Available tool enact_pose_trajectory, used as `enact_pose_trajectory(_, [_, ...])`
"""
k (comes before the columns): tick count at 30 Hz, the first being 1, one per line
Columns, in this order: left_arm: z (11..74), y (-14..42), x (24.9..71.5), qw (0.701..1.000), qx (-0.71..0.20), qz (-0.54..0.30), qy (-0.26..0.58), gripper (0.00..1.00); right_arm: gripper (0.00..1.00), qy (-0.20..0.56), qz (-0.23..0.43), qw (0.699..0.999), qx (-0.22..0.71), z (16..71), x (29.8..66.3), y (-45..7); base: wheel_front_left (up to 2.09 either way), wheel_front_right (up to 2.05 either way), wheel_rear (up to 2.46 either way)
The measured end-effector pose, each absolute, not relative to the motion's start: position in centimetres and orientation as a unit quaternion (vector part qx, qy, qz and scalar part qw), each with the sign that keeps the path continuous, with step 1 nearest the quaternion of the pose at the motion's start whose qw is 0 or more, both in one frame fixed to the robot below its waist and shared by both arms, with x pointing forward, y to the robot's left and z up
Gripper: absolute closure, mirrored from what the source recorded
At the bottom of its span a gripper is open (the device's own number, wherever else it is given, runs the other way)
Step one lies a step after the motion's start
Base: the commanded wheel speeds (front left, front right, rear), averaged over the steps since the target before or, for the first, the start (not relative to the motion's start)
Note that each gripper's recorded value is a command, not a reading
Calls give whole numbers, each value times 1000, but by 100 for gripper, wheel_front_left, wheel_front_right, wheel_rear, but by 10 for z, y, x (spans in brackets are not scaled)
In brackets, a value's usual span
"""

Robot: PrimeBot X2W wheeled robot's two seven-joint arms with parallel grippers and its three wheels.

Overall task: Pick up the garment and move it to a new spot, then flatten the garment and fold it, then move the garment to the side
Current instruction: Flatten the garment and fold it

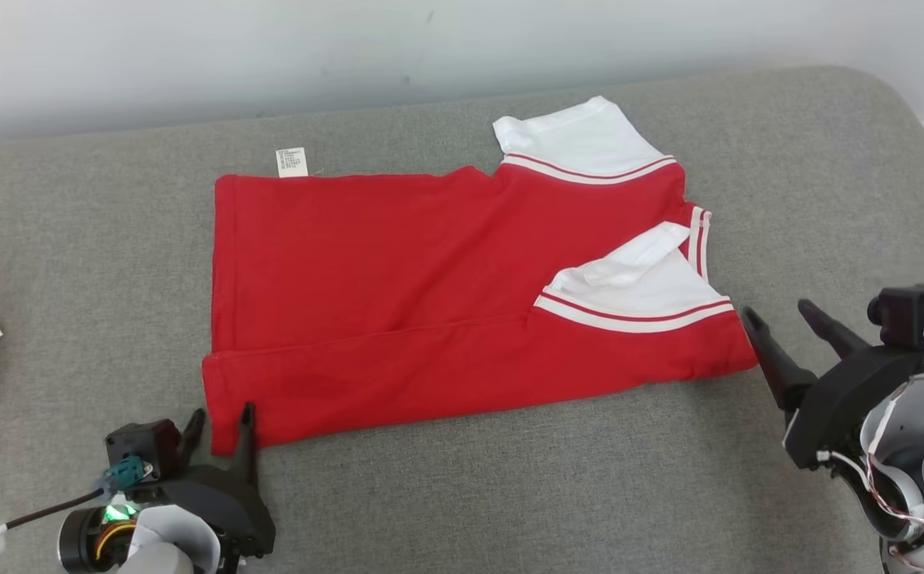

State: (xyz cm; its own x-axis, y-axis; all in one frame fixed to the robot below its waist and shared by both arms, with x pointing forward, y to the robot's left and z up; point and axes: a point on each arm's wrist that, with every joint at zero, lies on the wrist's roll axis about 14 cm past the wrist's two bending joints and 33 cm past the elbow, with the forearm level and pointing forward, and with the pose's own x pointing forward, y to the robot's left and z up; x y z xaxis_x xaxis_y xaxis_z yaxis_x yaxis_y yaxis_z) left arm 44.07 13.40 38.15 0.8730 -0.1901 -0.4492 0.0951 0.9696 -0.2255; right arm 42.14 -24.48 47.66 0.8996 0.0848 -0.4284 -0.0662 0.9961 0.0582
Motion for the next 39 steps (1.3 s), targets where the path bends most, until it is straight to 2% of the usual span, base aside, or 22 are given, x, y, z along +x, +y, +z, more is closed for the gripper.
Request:
enact_pose_trajectory(1, [380, 133, 441, 962, -99, -76, 244, 79, 0, 230, 33, 972, 22, 471, 418, -248, 0, 0, 0])
enact_pose_trajectory(2, [379, 131, 440, 961, -100, -80, 246, 79, 0, 241, 29, 970, 23, 466, 416, -250, 0, 0, 0])
enact_pose_trajectory(3, [378, 129, 440, 960, -100, -83, 248, 93, 0, 248, 23, 968, 23, 461, 413, -254, 0, 0, 0])
enact_pose_trajectory(4, [376, 127, 438, 959, -100, -87, 251, 100, 0, 255, 17, 967, 22, 458, 412, -258, 0, 0, 0])
enact_pose_trajectory(11, [376, 125, 437, 959, -101, -90, 250, 100, 0, 304, -34, 952, 15, 435, 399, -283, 0, 0, 0])
enact_pose_trajectory(14, [376, 126, 437, 959, -101, -89, 248, 100, 0, 323, -34, 946, 20, 425, 397, -276, 0, 0, 0])
enact_pose_trajectory(26, [376, 126, 435, 960, -105, -86, 244, 100, 0, 313, -32, 948, 38, 429, 422, -254, 0, 0, 0])
enact_pose_trajectory(39, [375, 125, 433, 959, -107, -87, 246, 100, 0, 367, -38, 929, 24, 409, 429, -246, 0, 0, 0])
